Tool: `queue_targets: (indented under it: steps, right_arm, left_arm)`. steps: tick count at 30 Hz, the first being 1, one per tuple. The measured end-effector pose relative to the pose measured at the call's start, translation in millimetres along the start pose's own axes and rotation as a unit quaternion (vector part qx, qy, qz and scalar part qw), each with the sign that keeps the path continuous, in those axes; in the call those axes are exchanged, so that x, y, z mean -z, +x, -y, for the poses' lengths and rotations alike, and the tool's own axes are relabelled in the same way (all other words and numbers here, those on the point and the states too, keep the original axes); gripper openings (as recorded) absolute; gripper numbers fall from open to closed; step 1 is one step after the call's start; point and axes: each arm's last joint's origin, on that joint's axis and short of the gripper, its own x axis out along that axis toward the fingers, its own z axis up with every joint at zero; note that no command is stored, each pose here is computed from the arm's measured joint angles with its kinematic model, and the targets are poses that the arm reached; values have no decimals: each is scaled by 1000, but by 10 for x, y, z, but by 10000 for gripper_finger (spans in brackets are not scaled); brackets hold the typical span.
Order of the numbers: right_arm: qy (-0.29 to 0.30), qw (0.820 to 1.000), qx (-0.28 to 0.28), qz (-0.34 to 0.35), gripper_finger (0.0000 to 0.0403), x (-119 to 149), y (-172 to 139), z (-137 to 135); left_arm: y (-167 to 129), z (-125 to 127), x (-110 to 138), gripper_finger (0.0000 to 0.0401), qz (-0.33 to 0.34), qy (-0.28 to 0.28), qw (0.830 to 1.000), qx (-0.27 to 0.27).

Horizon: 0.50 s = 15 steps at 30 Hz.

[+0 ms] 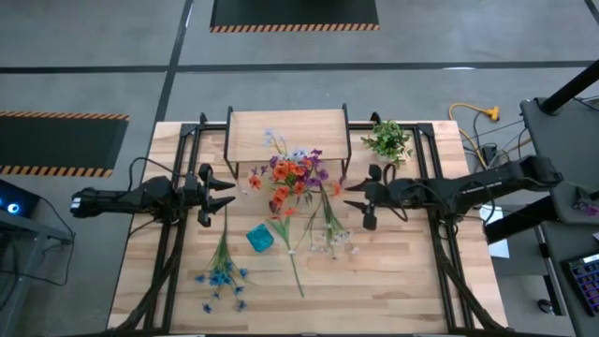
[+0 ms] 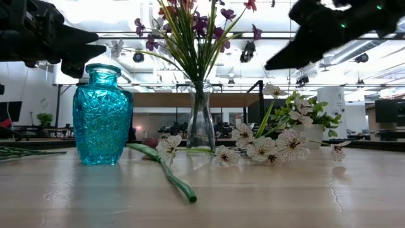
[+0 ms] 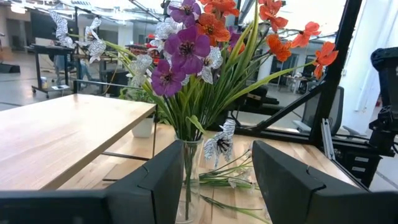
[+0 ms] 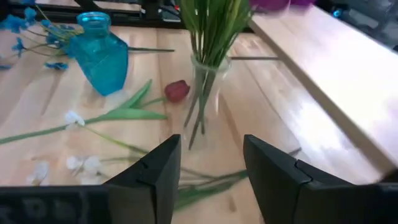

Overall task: Pick and place flowers into a vace then onto a shelf
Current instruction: Put the blue flowers into the blue vase

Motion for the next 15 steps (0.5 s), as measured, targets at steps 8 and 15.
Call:
queue_targets:
  steps: [8,15]
  right_arm:
    - [4,996,-16,89,149,294,-237,28]
    - [-6,992,-11,129,140,506,-381,87]
  left_arm:
    - [0,0,0,174,0,0,1000,0]
    - [0,0,0,174,0,4,1000,0]
